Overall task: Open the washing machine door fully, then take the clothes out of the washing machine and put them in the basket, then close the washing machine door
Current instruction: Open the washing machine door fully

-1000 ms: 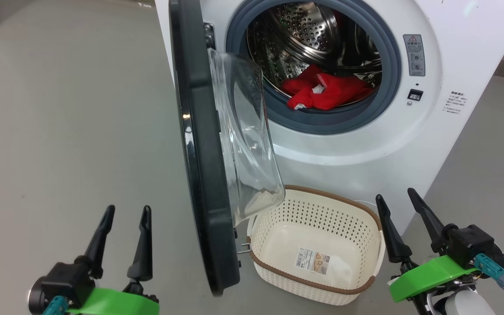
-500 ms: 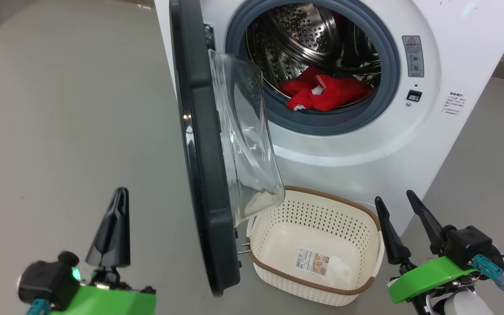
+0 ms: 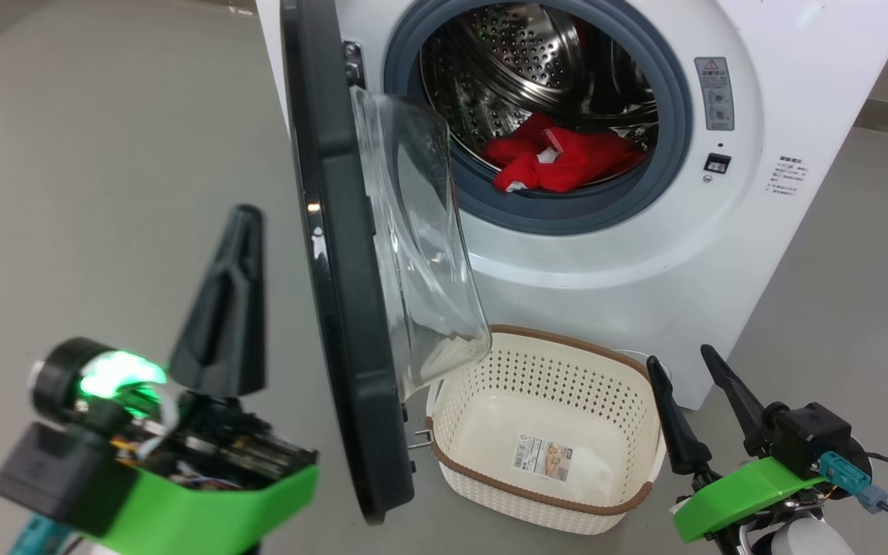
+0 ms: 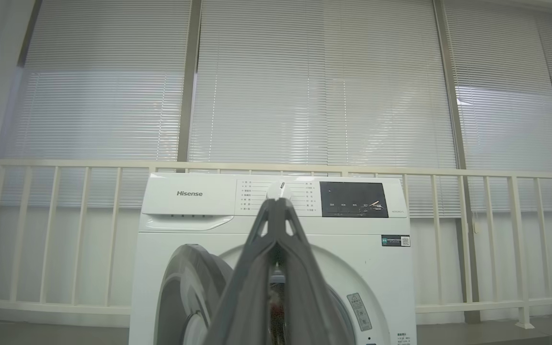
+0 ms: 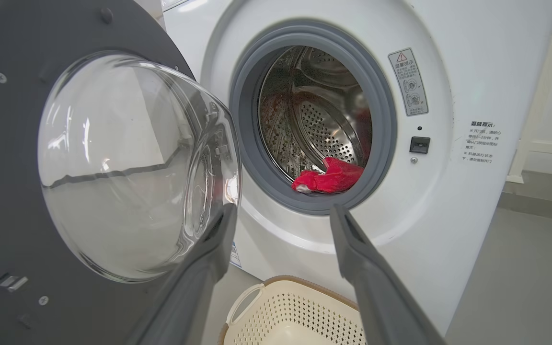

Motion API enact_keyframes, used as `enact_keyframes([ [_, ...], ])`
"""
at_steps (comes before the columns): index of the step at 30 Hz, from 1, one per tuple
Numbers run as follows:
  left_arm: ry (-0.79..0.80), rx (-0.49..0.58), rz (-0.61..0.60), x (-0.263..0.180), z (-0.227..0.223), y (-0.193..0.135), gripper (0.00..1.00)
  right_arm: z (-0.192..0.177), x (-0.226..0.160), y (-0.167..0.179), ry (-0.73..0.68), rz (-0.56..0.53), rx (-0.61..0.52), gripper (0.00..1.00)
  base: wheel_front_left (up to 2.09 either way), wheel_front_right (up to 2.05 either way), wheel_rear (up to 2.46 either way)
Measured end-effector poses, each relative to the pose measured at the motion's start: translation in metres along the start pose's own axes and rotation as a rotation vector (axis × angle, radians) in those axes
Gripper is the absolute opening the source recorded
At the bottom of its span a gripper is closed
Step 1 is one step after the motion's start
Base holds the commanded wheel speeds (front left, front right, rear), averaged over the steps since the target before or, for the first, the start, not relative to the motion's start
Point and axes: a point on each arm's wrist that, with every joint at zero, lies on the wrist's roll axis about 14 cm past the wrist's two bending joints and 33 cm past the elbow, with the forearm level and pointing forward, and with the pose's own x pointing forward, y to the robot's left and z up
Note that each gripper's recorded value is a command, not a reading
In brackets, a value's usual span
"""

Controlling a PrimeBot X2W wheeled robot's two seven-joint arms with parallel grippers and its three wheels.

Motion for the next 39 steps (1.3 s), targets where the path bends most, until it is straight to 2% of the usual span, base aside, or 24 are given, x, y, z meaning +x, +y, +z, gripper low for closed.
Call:
enact_keyframes([
  [5, 0.045, -0.076, -0.102, 0.000, -0.017, -0.037, 0.00, -0.001, -0.003, -0.004, 0.003, -0.012, 0.001, 1.00, 0.00, 0.00, 0.00],
  [10, 0.173, -0.174, -0.173, -0.013, -0.051, -0.068, 0.00, -0.003, -0.005, -0.009, 0.006, -0.026, 0.004, 1.00, 0.00, 0.00, 0.00],
  [17, 0.397, -0.269, -0.194, -0.047, -0.100, -0.085, 0.00, -0.007, -0.005, -0.014, 0.016, -0.037, 0.011, 1.00, 0.00, 0.00, 0.00],
  [23, 0.604, -0.259, -0.104, -0.077, -0.142, -0.066, 0.00, -0.010, -0.005, -0.011, 0.027, -0.032, 0.008, 1.00, 0.00, 0.00, 0.00],
  [27, 0.640, -0.231, -0.035, -0.084, -0.150, -0.050, 0.00, -0.009, -0.005, -0.009, 0.029, -0.026, 0.004, 1.00, 0.00, 0.00, 0.00],
  [39, 0.698, -0.194, 0.041, -0.097, -0.154, -0.032, 0.00, -0.010, -0.003, 0.002, 0.034, 0.000, 0.012, 1.00, 0.00, 0.00, 0.00],
])
